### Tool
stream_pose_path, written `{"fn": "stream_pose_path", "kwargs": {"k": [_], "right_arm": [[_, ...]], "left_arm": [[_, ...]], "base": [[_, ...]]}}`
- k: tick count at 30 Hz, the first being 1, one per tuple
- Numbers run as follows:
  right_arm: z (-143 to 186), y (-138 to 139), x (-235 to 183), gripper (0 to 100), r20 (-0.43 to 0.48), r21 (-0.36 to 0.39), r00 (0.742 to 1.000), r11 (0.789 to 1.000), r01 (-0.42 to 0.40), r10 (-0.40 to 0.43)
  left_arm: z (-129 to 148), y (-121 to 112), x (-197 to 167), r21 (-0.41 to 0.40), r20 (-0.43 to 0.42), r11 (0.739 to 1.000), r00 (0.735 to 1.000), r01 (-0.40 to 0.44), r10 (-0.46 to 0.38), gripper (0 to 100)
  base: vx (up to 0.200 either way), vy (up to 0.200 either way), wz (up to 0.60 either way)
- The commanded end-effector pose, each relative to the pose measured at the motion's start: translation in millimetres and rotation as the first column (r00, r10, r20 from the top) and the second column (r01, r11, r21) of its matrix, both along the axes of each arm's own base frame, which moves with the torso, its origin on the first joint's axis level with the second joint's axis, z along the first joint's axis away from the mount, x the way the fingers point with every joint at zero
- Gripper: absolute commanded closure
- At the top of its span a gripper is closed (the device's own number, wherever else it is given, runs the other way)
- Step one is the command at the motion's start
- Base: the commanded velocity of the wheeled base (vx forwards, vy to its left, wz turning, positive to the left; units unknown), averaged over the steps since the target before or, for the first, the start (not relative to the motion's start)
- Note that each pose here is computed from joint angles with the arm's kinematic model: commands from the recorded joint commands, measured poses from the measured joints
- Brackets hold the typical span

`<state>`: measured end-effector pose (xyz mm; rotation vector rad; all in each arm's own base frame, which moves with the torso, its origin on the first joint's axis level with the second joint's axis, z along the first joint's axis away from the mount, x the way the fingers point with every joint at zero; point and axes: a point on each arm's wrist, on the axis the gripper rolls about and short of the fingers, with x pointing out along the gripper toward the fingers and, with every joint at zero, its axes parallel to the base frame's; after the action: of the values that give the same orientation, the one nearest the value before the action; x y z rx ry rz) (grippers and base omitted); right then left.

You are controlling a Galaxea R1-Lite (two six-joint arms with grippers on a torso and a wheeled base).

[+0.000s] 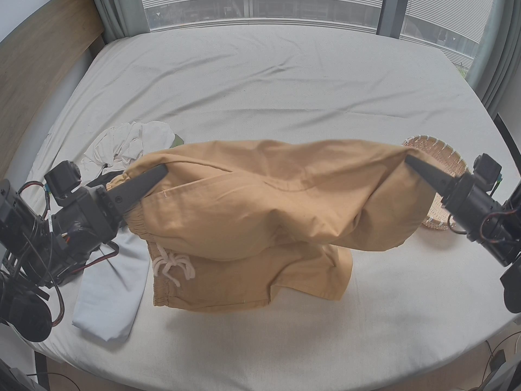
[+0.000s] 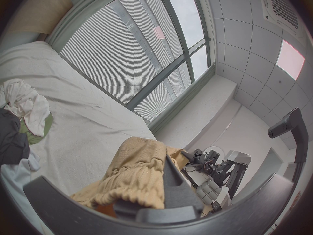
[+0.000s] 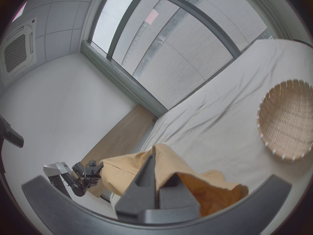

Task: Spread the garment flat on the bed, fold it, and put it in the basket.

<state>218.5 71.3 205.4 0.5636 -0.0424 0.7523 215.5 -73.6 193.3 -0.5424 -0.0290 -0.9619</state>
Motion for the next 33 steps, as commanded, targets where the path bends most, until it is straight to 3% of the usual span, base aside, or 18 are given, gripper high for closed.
{"fn": "stream_pose_path", "kwargs": {"k": [1, 21, 33], "right_arm": [[23.6, -24.8, -1.6, 100, 0.089, 0.007, 0.995, 0.998, 0.054, -0.055], [22.3, -28.4, 1.5, 100, 0.086, 0.002, 0.994, 0.997, 0.071, -0.071], [6.2, -27.7, 59.7, 100, 0.025, -0.011, 0.995, 0.995, 0.100, -0.100]], "left_arm": [[5.1, 14.7, -1.7, -0.004, 0.022, 0.999, 0.998, -0.054, 0.055, 100], [6.4, 21.0, 1.5, -0.007, 0.023, 0.997, 0.997, -0.079, 0.080, 100], [4.2, 26.6, 45.2, -0.017, 0.021, 0.987, 0.987, -0.160, 0.160, 100]], "base": [[0.000, 0.000, 0.00], [0.000, 0.000, 0.00], [0.000, 0.000, 0.00]]}}
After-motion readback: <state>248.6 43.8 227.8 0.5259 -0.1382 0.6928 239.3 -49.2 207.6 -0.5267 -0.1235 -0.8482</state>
